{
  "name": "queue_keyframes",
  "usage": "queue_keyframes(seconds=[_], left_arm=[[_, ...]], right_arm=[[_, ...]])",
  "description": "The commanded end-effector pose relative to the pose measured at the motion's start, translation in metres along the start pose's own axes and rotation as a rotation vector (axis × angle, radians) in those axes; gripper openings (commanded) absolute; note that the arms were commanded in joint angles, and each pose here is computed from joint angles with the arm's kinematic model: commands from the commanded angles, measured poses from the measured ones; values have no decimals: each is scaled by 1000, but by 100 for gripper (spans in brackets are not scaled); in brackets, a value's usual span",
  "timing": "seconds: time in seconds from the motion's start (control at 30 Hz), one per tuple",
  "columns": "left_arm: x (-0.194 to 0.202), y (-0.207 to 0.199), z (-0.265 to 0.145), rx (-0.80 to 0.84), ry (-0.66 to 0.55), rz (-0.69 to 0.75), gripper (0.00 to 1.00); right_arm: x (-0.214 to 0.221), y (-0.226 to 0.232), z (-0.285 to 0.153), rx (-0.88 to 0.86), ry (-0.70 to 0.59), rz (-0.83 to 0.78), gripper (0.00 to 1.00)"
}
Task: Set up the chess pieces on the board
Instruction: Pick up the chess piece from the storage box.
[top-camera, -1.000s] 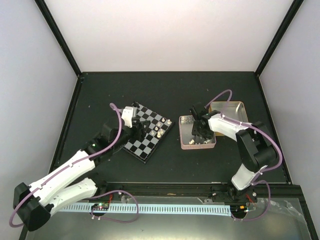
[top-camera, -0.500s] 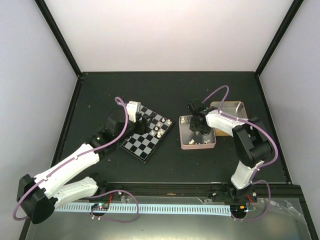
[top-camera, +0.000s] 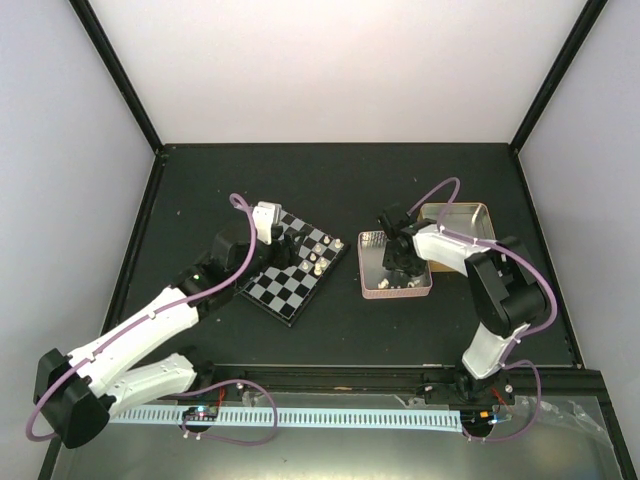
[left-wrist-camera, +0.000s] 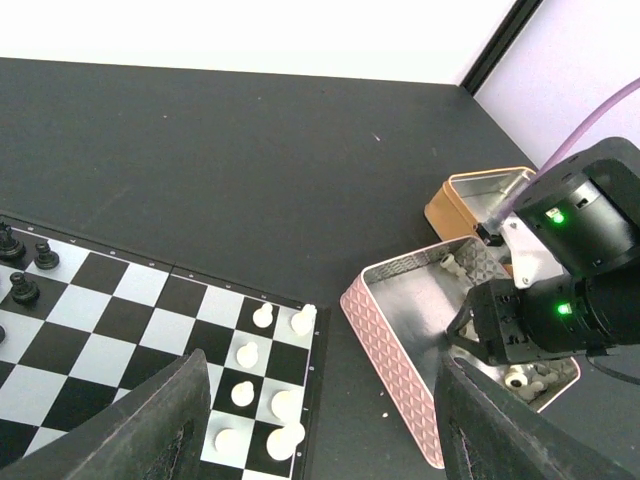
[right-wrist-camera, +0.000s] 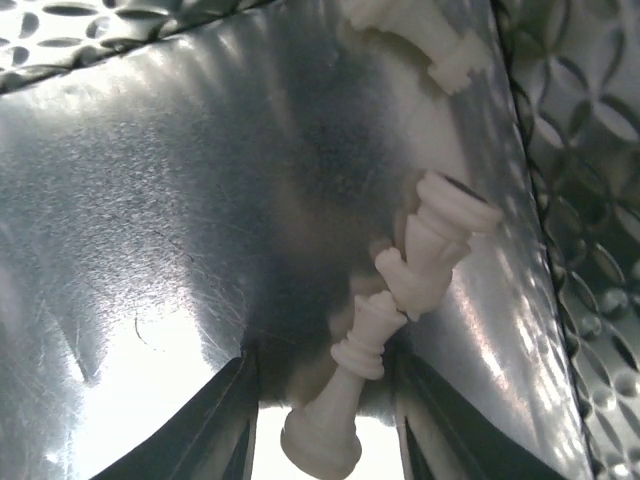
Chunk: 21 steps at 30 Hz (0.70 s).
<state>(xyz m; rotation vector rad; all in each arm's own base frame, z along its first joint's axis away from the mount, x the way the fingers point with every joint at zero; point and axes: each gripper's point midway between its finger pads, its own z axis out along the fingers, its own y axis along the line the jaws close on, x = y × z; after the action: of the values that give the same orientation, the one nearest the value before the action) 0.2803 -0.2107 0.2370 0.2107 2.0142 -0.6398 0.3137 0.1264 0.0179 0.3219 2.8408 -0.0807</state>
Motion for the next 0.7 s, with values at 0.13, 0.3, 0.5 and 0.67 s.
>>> queue_keyframes(seconds=[0.13,0.3,0.5,0.67], left_arm=[[-10,-6,-7,35,-31,-6,63],[-10,-6,-7,33,-27,-10,64],[-9,-5,-8,31,-20,-17,66],[-1,2,-4,54,50,-73,66]], right_arm=[[10,-5,-2,-36,-7,87,32],[6,-3,5,-36,-19,89,25],[-3,-1,4,-38,-62,76,13],[-26,18,-40,-218,-208,20,8]])
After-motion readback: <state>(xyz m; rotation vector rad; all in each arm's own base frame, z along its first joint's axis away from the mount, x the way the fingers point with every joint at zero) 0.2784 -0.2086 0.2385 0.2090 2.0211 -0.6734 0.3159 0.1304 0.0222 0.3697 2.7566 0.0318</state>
